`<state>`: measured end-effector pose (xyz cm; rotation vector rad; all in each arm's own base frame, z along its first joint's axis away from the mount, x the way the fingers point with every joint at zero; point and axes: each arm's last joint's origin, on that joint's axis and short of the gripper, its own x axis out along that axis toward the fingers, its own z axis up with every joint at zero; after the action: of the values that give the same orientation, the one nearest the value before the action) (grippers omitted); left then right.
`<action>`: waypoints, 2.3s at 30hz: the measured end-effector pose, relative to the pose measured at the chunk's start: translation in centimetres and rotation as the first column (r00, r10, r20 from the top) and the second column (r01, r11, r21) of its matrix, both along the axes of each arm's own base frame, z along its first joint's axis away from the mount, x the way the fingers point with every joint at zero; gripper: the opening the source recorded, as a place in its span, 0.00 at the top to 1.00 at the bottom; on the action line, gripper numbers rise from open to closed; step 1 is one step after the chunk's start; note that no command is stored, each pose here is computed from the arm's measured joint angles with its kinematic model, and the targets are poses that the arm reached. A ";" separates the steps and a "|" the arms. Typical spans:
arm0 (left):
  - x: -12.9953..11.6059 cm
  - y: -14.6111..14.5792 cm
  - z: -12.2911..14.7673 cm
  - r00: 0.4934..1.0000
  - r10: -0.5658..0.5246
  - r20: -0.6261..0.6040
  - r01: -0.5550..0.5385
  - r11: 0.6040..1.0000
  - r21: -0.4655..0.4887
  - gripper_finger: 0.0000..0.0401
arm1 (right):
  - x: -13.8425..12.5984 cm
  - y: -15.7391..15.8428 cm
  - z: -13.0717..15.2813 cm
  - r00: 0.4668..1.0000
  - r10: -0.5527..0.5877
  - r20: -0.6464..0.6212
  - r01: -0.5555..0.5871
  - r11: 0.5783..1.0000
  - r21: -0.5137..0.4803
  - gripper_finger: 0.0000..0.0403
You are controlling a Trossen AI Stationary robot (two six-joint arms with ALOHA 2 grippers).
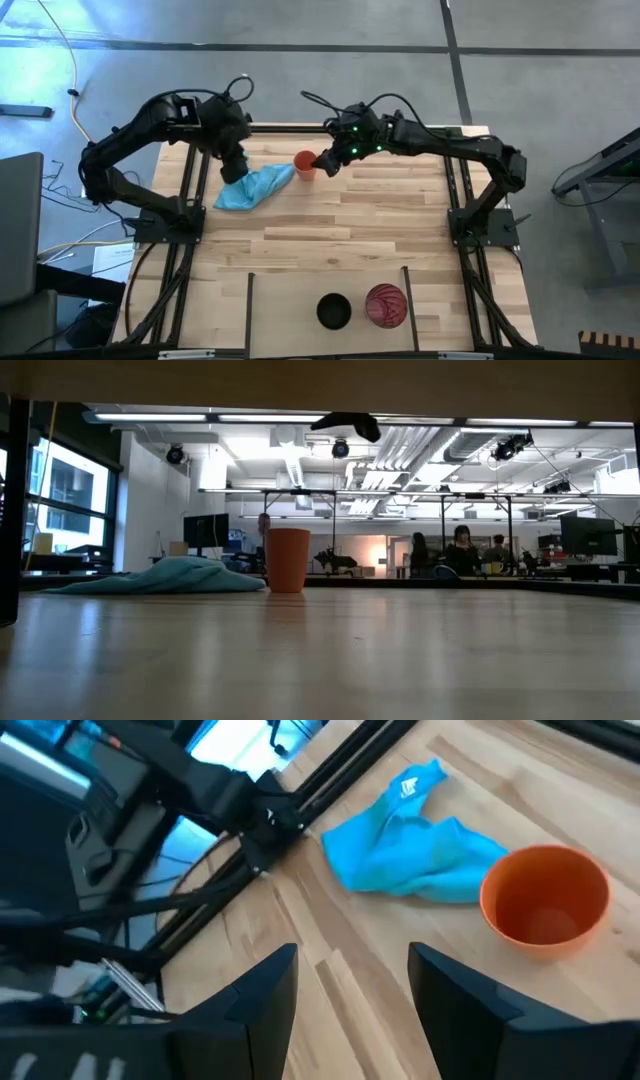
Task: Stack small to large cups/mugs on shelf
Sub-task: Put the orange cup on the shelf
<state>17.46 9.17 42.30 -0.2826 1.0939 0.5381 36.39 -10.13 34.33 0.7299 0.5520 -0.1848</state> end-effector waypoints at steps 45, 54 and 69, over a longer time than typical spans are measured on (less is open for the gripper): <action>-3.8 -2.6 -0.2 0.969 -0.048 0.244 0.066 0.995 -0.069 0.71 | 6.2 2.7 -10.3 0.914 0.076 -0.398 -0.324 0.727 -0.606 0.54; -5.2 -3.3 0.5 0.956 -0.054 0.287 0.069 0.997 -0.043 0.71 | 7.2 1.8 -12.1 0.916 0.035 -0.400 -0.302 0.718 -0.627 0.54; -5.6 -3.5 0.6 0.949 -0.046 0.311 0.070 0.995 -0.066 0.71 | 9.5 -0.4 -12.9 0.871 0.099 -0.482 -0.384 0.749 -0.540 0.54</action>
<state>11.88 5.64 42.93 -0.3870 0.8155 0.3836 45.92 -10.55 21.41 -0.0586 0.9436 -0.2626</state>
